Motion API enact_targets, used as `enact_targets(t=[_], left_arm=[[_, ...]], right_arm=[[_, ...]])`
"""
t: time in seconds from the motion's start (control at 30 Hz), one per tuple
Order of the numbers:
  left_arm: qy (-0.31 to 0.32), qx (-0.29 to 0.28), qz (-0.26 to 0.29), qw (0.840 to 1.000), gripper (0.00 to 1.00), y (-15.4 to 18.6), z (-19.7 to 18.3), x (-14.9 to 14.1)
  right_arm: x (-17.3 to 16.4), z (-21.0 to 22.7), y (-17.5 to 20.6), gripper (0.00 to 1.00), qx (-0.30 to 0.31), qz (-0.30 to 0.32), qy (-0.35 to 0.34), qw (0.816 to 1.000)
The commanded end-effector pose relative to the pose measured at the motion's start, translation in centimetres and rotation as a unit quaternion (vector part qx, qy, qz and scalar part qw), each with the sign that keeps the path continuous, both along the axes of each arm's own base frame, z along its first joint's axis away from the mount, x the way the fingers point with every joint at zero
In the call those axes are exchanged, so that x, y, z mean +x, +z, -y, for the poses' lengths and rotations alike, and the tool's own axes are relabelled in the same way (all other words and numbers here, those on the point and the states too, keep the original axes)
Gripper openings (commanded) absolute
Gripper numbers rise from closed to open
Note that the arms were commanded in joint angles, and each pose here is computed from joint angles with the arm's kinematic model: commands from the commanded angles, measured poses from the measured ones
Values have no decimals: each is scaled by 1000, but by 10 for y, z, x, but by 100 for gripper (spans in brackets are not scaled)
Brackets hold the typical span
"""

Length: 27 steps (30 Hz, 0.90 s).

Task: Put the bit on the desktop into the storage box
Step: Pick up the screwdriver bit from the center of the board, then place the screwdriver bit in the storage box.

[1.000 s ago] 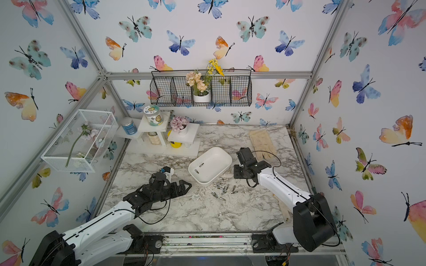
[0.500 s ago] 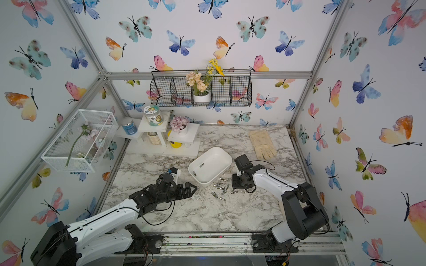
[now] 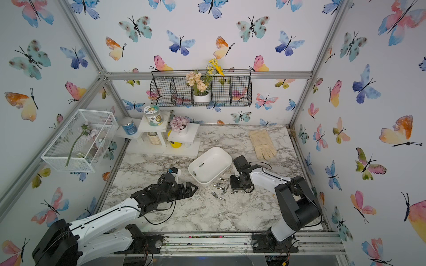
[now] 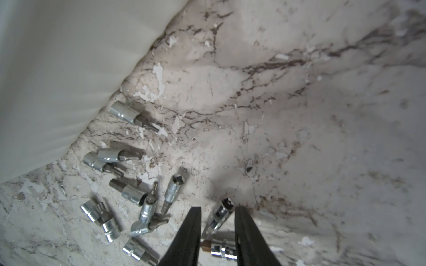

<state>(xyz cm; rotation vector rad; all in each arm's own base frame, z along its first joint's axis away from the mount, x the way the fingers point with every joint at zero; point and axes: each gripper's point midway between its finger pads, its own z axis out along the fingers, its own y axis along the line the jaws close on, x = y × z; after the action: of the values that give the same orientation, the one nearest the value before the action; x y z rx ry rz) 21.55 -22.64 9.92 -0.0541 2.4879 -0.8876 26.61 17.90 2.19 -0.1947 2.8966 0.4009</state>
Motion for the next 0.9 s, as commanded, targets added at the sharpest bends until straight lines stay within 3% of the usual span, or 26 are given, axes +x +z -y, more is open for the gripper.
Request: enact_targets(t=[0.0, 0.87], left_arm=[[7, 6, 11, 1000, 99, 4, -1, 5], [5, 34, 12, 999, 99, 3, -2, 6]], right_arm=[[-5, 0, -7, 29, 1, -11, 7, 1000], [-4, 5, -11, 18, -21, -9, 12, 1000]])
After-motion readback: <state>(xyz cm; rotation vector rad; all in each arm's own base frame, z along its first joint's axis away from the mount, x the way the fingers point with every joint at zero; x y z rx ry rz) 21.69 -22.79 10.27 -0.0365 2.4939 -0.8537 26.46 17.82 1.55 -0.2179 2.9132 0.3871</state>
